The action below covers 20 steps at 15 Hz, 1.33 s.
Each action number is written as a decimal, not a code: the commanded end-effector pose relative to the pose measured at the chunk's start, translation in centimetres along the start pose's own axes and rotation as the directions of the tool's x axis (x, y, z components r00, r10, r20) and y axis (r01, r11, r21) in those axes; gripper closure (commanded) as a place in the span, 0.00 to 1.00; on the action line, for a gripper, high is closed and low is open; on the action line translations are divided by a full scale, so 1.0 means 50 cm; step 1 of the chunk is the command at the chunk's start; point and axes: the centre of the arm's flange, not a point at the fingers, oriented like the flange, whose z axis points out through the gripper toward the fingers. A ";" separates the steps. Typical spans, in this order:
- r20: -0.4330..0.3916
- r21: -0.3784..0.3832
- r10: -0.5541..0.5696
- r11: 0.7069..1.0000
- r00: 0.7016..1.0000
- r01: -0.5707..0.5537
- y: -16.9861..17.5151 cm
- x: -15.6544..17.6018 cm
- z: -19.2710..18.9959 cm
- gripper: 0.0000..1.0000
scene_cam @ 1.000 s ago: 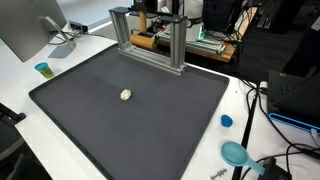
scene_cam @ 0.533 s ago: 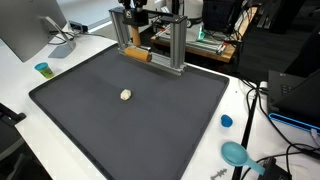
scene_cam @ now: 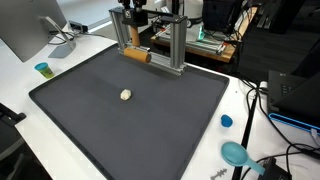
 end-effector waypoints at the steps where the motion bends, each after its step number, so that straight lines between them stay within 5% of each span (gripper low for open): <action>1: -0.063 -0.003 0.014 1.000 0.998 -0.014 -0.045 0.081 0.045 0.78; 4: -0.099 -0.018 -0.008 1.000 0.995 0.006 -0.070 0.149 0.109 0.78; 11: -0.040 -0.076 -0.052 0.996 0.998 0.049 -0.053 0.221 0.244 0.78; 20: 0.036 -0.062 -0.081 0.995 0.996 0.084 -0.022 0.209 0.263 0.78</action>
